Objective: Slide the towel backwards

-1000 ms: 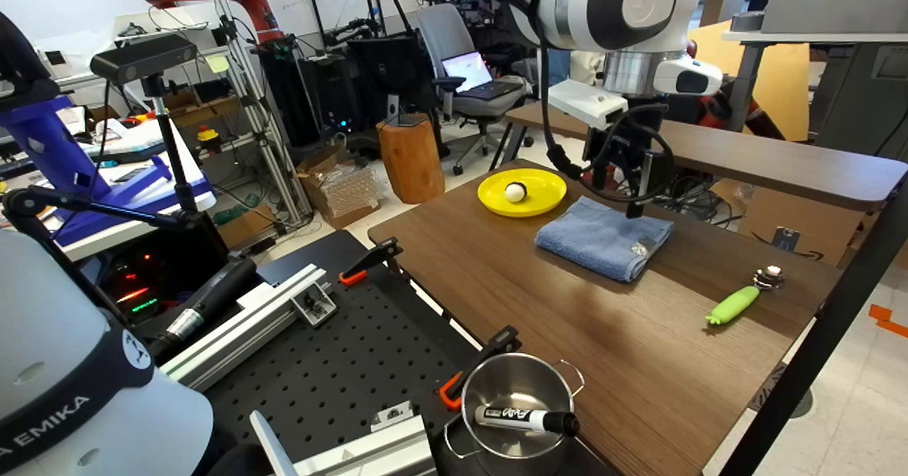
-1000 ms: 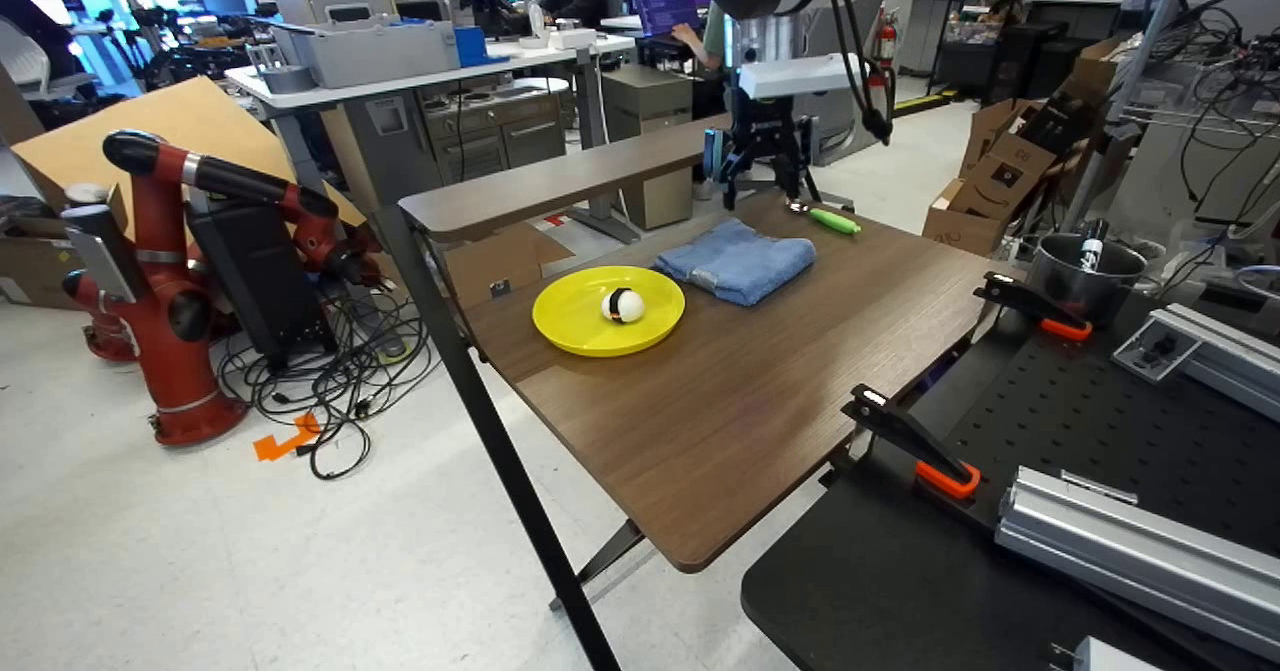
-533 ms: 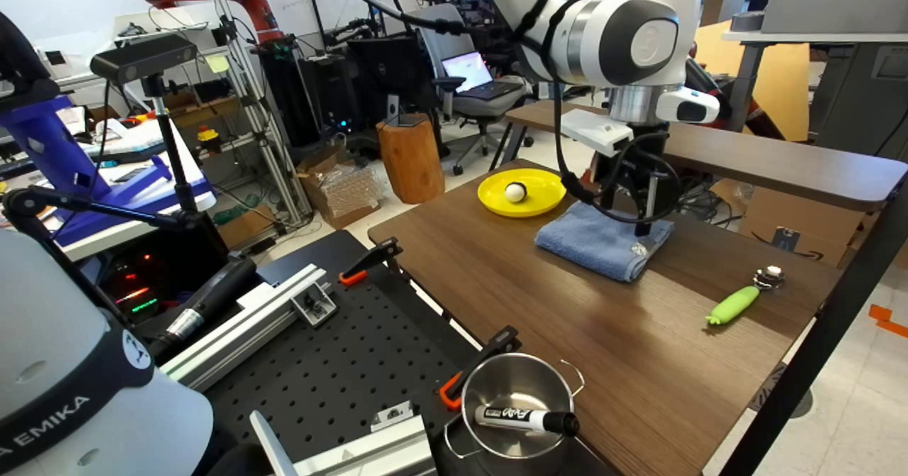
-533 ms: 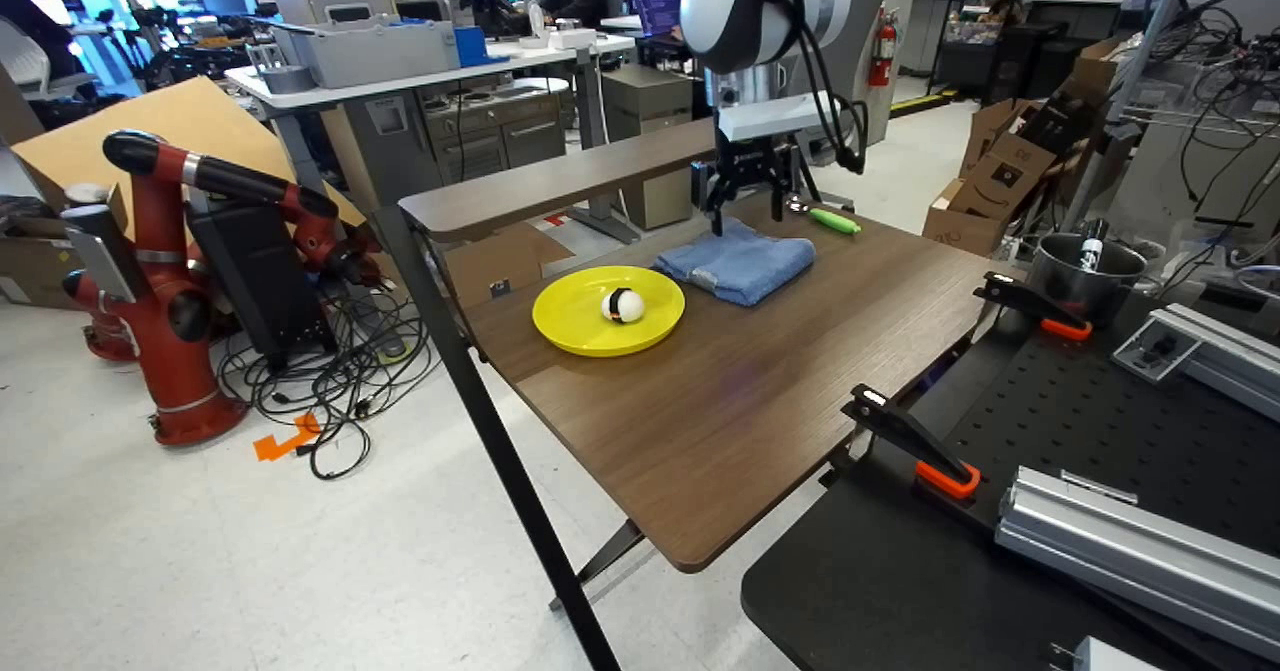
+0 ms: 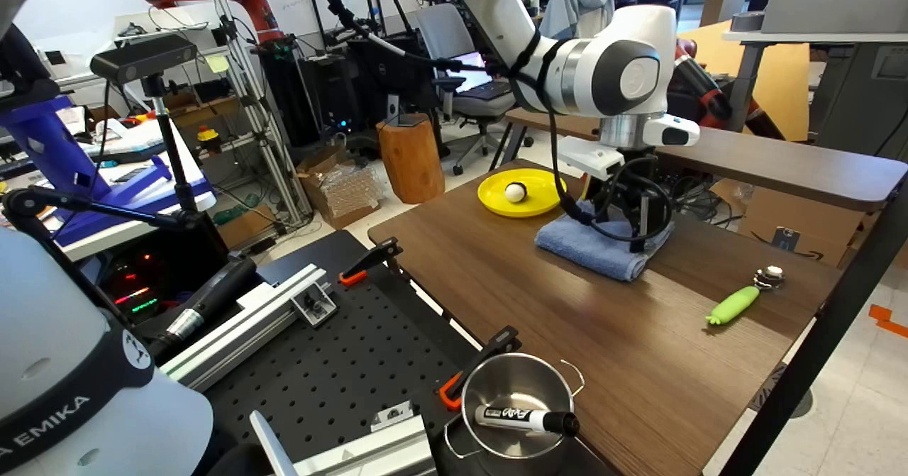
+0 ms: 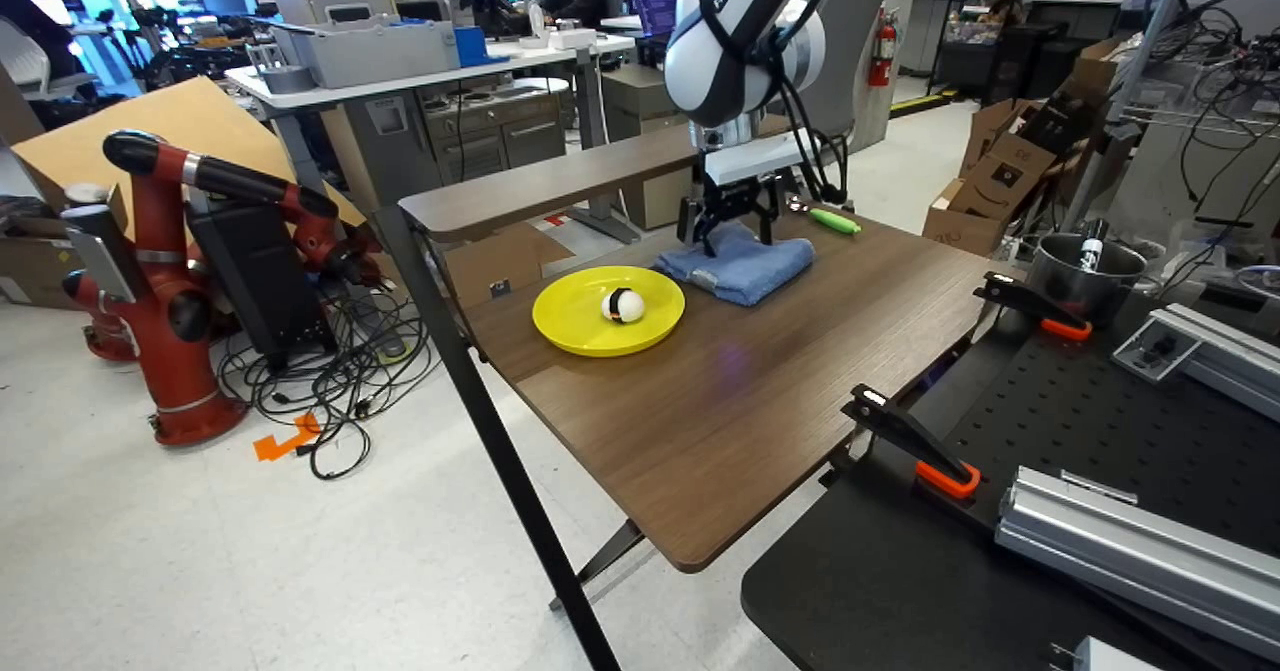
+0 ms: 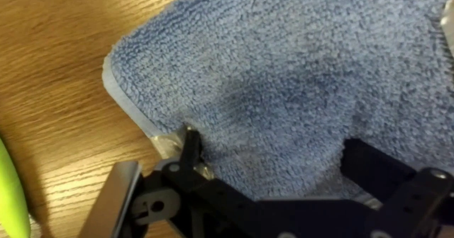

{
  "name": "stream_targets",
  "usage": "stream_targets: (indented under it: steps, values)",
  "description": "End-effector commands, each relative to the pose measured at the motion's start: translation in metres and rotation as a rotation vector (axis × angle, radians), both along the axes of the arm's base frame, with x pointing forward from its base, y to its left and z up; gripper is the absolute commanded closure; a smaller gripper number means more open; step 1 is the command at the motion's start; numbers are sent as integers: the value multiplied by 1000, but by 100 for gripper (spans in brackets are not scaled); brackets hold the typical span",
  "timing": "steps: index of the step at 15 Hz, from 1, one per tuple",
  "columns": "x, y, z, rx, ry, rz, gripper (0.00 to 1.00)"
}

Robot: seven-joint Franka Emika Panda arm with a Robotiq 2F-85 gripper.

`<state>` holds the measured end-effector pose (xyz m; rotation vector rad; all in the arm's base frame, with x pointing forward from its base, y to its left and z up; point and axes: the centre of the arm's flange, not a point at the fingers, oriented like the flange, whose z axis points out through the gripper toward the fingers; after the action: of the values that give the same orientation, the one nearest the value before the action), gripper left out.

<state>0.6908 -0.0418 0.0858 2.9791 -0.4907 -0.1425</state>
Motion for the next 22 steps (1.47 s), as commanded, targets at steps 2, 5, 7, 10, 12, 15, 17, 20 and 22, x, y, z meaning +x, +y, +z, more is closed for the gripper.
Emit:
stream_targets:
  steps: [2, 5, 7, 10, 12, 15, 17, 20, 22]
  values:
    - [-7, 9, -21, -75, -15, 51, 0]
    - [-25, 14, -32, -103, -12, 96, 0]
    - [-35, 17, -37, -114, -23, 126, 0]
    - [-50, 21, -38, -129, -38, 161, 0]
    - [-64, 24, -40, -138, -49, 194, 0]
    - [-85, 27, -40, -140, -53, 239, 0]
    - [-104, 28, -39, -139, -53, 261, 0]
    - [-135, 28, -39, -130, -48, 299, 0]
    - [-153, 28, -40, -132, -40, 327, 0]
